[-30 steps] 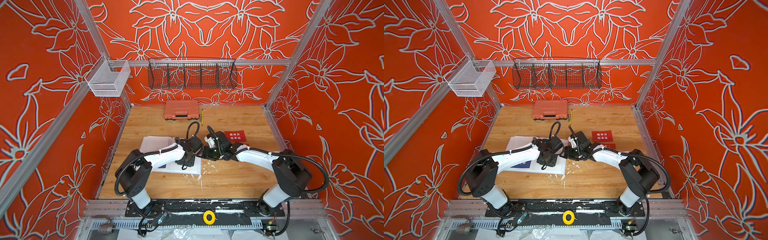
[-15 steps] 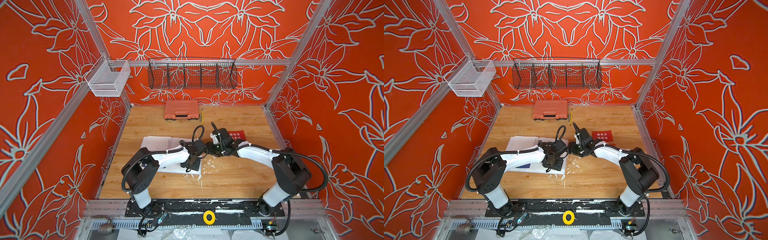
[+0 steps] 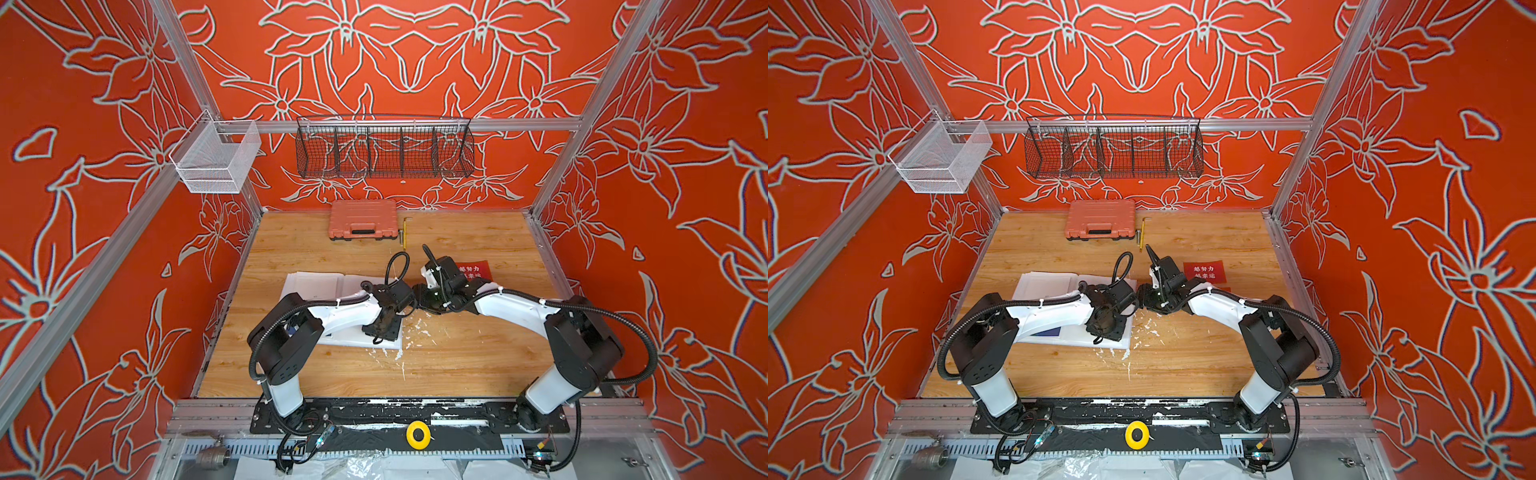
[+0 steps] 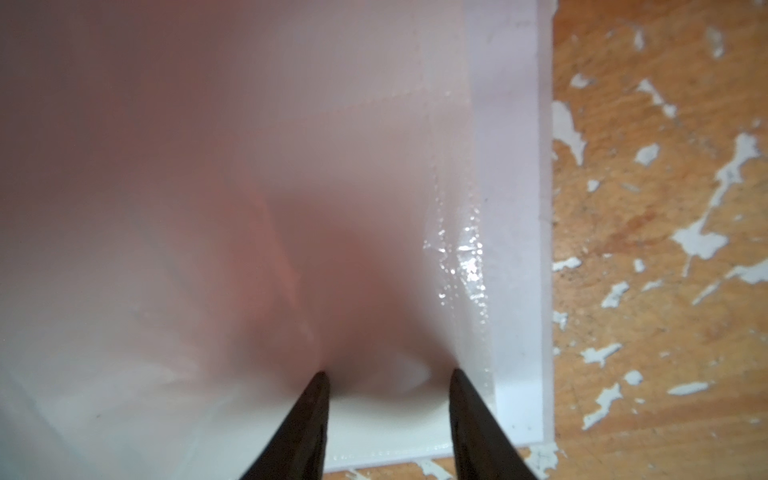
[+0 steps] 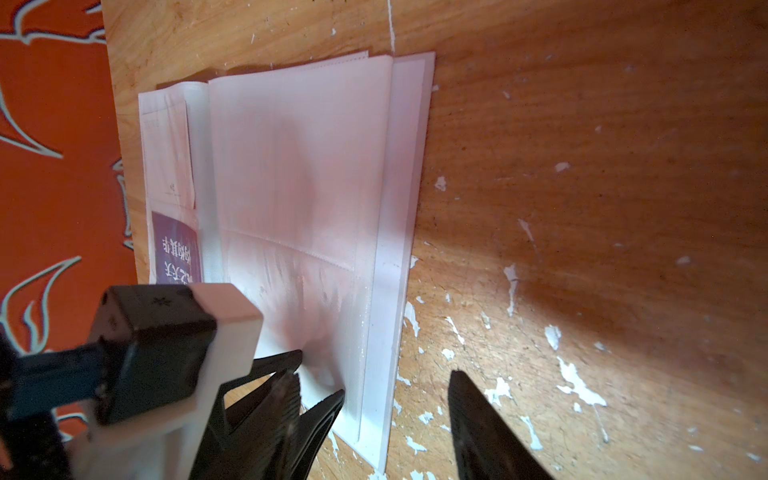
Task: Place the photos into the photo albums
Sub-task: Turn the page of the photo album at the center of the board.
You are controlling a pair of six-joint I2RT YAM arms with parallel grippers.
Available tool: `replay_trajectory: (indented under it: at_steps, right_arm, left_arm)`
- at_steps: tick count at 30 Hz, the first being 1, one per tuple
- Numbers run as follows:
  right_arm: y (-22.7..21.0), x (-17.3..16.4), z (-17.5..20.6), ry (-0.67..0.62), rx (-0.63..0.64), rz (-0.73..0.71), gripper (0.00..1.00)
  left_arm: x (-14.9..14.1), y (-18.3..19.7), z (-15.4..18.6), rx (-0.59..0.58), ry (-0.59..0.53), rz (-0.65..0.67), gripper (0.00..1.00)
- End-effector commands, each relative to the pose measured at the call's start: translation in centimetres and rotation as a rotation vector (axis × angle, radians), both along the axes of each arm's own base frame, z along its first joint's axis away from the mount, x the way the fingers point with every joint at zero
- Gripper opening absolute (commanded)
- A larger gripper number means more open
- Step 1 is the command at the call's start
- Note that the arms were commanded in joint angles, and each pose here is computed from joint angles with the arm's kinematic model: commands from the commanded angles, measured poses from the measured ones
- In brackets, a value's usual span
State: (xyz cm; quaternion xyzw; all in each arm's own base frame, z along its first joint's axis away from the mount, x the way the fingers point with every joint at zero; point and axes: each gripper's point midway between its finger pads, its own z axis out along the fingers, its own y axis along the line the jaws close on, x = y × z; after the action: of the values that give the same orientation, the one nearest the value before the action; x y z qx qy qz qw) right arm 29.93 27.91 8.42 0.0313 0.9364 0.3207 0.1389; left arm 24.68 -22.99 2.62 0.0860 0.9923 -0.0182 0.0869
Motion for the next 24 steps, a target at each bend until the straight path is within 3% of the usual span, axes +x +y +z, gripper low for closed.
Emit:
replay_trajectory:
  at_steps: [1, 12, 13, 15, 18, 24]
  right_arm:
    - [0.9, 0.3, 1.3, -0.019, 0.040, 0.019, 0.58]
    - [3.1, -0.3, 1.5, -0.016, 0.082, 0.072, 0.56]
    - [3.1, -0.3, 1.4, -0.016, 0.082, 0.072, 0.56]
    - [3.0, -0.3, 1.3, -0.013, 0.080, 0.071, 0.56]
    - [3.0, -0.4, 1.2, -0.012, 0.076, 0.071, 0.56]
    - [2.9, -0.4, 1.0, -0.011, 0.072, 0.069, 0.56]
  left_arm:
    - [-0.8, 0.8, -1.6, 0.051, 0.040, -0.004, 0.38]
    - [-0.9, 1.7, -1.8, 0.092, 0.043, 0.001, 0.30]
    - [-0.9, 1.5, -1.6, 0.081, 0.039, -0.003, 0.33]
    - [-0.8, 0.7, -1.1, 0.032, 0.029, -0.007, 0.50]
    - [-0.6, 0.0, 0.1, -0.017, 0.008, -0.011, 0.62]
    - [-0.3, -0.3, 0.5, -0.016, 0.005, -0.012, 0.66]
